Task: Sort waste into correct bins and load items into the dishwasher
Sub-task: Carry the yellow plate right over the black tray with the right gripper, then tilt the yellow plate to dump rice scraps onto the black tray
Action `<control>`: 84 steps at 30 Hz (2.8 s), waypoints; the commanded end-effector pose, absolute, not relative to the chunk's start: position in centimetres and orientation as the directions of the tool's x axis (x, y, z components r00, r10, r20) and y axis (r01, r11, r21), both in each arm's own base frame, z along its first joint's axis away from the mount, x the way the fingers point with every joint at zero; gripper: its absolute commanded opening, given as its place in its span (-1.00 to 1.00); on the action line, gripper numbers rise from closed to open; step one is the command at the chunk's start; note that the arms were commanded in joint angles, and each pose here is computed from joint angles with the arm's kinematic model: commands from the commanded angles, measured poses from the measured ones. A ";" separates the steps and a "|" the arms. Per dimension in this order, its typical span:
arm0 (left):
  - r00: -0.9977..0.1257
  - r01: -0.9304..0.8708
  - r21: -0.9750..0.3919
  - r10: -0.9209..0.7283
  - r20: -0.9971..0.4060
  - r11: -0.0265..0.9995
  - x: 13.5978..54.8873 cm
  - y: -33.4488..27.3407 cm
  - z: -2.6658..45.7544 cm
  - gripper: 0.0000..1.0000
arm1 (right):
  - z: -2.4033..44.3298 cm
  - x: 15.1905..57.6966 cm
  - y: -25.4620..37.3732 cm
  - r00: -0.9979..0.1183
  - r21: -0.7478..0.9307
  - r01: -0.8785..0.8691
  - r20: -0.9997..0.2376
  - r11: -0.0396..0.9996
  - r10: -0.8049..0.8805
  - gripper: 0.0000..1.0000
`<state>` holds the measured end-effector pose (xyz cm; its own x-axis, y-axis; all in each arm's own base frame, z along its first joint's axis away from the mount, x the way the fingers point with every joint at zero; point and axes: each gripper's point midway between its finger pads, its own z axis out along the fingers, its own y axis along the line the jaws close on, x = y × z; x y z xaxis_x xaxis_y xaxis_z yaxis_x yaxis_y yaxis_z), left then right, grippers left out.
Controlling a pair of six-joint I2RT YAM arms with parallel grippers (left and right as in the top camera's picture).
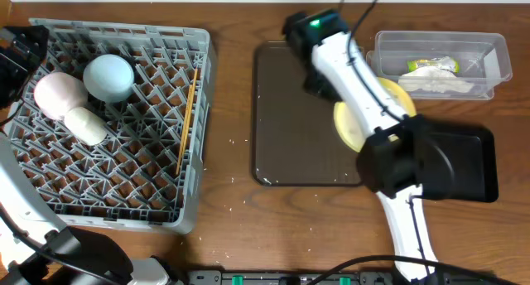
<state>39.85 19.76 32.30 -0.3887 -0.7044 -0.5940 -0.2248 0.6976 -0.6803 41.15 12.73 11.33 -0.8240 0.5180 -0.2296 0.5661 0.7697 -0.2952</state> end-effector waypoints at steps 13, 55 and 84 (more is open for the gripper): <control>-0.380 -0.212 -0.659 -0.682 -0.625 0.722 39.5 19.7 33.1 0.97 | 16.0 42.6 2.4 -0.498 -0.072 0.867 -0.153 0.492 0.854 -0.98; -0.380 -0.212 -0.658 -0.682 -0.625 0.722 39.5 19.7 33.1 0.97 | 18.6 42.6 -5.5 -0.460 0.325 0.875 0.327 0.358 0.826 -0.98; -0.380 -0.212 -0.659 -0.682 -0.625 0.722 39.5 19.7 33.1 0.97 | 17.4 39.4 -6.3 -0.458 0.304 0.883 0.404 0.356 0.792 -0.97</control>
<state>39.85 19.76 32.30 -0.3887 -0.7044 -0.5940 -0.2248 0.6976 -0.6803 40.31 -6.45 17.50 -0.4419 0.8059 0.3940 0.8900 0.3389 0.3050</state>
